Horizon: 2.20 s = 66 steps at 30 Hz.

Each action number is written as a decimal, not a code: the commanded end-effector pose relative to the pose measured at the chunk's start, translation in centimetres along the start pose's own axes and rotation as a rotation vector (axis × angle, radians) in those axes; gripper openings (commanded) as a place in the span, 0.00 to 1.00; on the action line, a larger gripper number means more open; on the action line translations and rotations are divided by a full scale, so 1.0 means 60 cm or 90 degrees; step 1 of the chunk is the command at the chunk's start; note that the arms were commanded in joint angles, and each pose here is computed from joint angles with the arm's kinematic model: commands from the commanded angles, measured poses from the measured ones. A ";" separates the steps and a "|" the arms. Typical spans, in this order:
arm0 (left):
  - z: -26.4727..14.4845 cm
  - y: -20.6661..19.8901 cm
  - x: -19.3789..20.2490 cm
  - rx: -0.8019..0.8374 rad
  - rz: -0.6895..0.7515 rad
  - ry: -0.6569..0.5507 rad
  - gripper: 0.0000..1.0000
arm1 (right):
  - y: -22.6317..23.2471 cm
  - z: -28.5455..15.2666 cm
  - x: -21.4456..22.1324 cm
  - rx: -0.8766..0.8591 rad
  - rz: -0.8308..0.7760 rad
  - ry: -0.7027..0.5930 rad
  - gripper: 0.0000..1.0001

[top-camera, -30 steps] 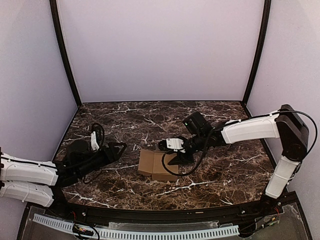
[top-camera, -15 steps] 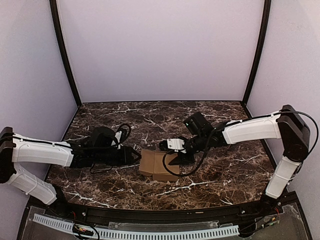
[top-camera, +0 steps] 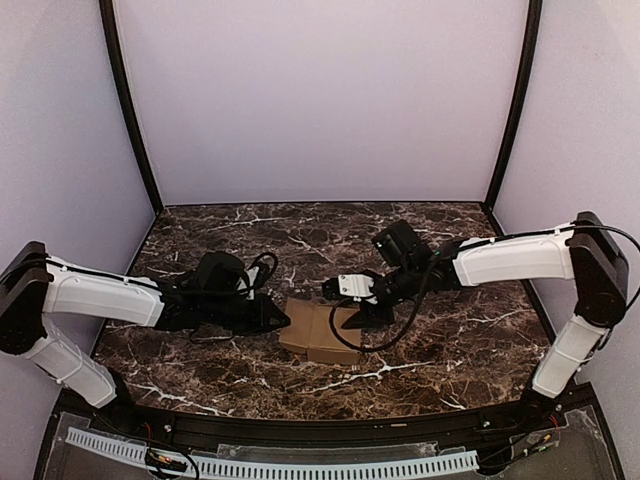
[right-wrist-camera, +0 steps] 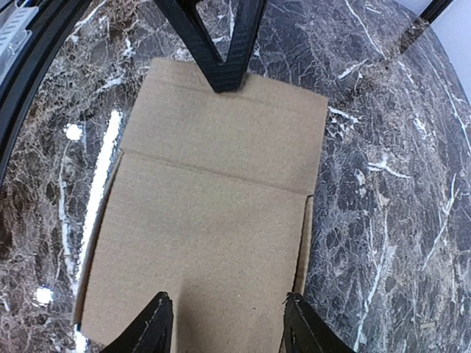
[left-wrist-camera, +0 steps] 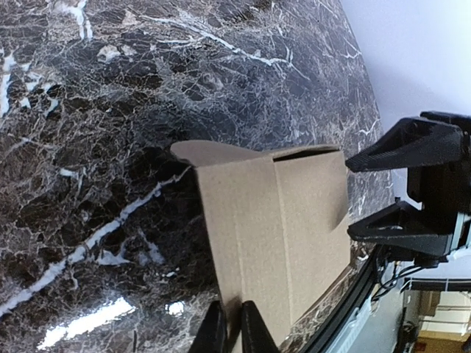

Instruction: Fold the paper box

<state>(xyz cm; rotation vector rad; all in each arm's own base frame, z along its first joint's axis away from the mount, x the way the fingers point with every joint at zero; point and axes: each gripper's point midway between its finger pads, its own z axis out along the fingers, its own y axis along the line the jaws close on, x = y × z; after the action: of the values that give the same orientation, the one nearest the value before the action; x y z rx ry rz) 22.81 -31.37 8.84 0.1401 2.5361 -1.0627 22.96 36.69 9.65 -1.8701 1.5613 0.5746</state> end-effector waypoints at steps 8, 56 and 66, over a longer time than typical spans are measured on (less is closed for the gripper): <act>0.009 0.001 -0.002 0.008 -0.048 -0.013 0.01 | 0.027 -0.052 0.028 -0.004 0.047 0.013 0.40; -0.085 -0.094 -0.064 -0.004 0.109 -0.089 0.44 | -0.008 -0.044 0.118 -0.023 0.145 0.048 0.21; -0.116 -0.002 -0.042 -0.142 0.102 -0.091 0.48 | -0.063 -0.078 0.016 -0.003 0.136 -0.040 0.23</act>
<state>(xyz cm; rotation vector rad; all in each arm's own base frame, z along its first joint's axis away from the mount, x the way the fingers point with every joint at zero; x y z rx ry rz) 23.44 -28.89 15.96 0.2127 2.4036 -0.8206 25.35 31.22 9.62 -1.7379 1.7943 0.6730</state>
